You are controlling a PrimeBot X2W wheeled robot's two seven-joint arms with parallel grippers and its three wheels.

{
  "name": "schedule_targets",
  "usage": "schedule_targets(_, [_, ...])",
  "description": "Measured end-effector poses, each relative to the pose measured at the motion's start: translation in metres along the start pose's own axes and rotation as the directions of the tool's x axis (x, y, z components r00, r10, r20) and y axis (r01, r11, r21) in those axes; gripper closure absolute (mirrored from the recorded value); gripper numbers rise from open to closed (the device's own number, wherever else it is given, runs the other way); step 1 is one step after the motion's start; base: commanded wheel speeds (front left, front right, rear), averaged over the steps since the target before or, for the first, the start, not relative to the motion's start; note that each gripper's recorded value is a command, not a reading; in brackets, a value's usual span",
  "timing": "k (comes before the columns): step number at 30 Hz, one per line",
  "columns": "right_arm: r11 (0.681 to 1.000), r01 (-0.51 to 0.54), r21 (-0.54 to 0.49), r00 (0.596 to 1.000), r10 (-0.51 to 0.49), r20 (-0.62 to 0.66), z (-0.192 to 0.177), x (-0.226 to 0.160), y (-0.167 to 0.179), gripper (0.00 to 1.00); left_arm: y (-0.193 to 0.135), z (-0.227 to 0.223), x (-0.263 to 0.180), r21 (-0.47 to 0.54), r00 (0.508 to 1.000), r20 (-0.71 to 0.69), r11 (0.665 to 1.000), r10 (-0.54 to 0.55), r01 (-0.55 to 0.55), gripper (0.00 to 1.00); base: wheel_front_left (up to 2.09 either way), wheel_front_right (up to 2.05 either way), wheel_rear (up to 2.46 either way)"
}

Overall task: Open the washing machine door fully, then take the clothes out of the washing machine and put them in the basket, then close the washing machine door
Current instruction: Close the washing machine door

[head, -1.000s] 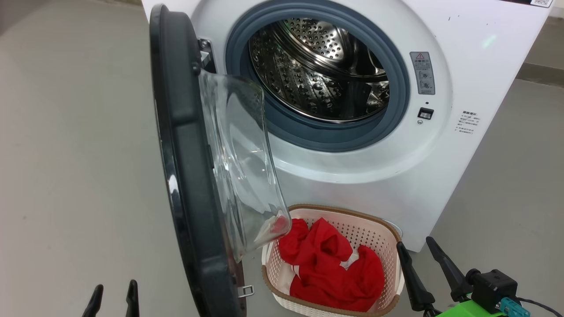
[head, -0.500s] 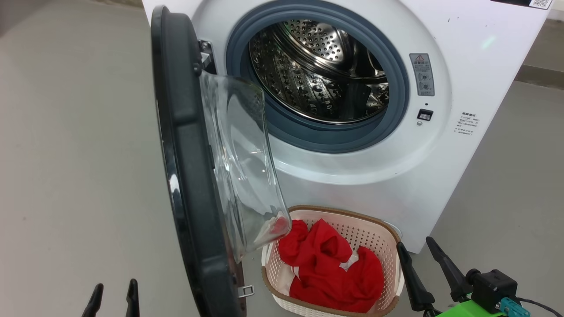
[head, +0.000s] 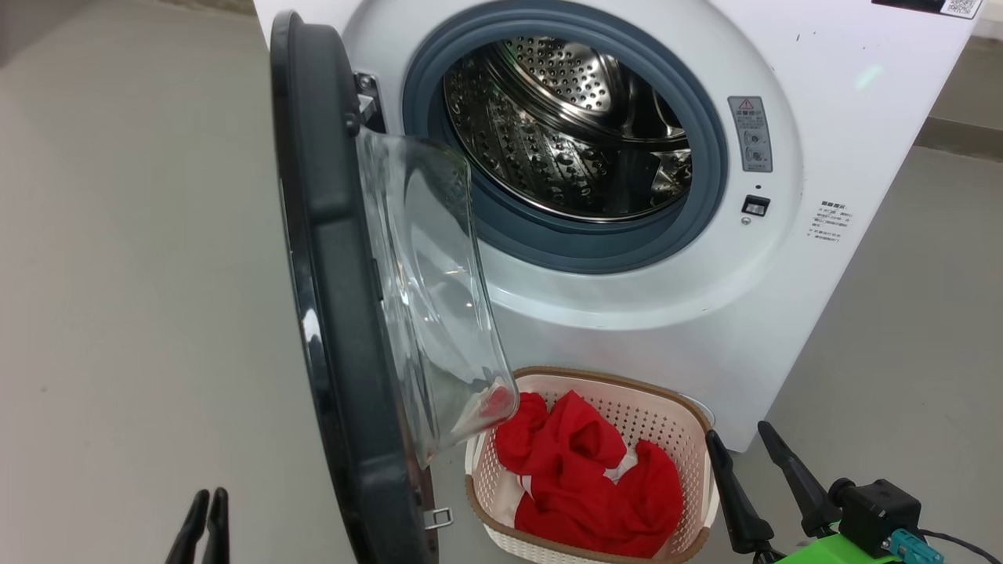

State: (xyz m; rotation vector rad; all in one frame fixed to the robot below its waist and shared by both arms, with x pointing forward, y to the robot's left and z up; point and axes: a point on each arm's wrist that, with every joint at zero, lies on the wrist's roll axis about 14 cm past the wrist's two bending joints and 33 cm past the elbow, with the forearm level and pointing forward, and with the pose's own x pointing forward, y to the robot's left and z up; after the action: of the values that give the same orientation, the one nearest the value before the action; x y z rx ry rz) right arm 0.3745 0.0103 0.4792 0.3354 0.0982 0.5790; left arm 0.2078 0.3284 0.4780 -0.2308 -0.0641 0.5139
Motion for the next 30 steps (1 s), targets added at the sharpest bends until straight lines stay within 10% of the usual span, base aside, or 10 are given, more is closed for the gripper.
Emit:
schedule_targets(3, [1.0, 0.0, 0.0, 1.0, 0.0, 0.001, 0.001, 0.0, 0.0, 0.0, 0.001, 0.004, 0.001, 0.016, 1.0, 0.008, 1.0, -0.013, 0.013, 1.0, 0.0, 0.0, 0.0])
schedule_targets(19, [1.0, -0.001, 0.002, 1.0, 0.001, 0.01, 0.004, -0.001, 0.002, 0.0, -0.008, 0.073, 0.026, -0.032, 0.975, 0.207, 0.995, -0.082, 0.091, 1.0, 0.0, 0.0, 0.0])
schedule_targets(25, [1.0, 0.0, 0.001, 1.0, 0.0, 0.013, 0.004, -0.001, 0.002, 0.0, -0.004, 0.098, 0.033, -0.188, 0.958, 0.279, 0.975, -0.061, 0.117, 1.0, 0.0, 0.0, 0.0])
schedule_targets(30, [1.0, 0.004, 0.002, 1.0, -0.004, 0.014, 0.005, -0.002, 0.0, 0.0, 0.006, 0.103, 0.039, -0.442, 0.962, 0.269, 0.883, -0.039, 0.16, 1.0, 0.0, 0.0, 0.0])
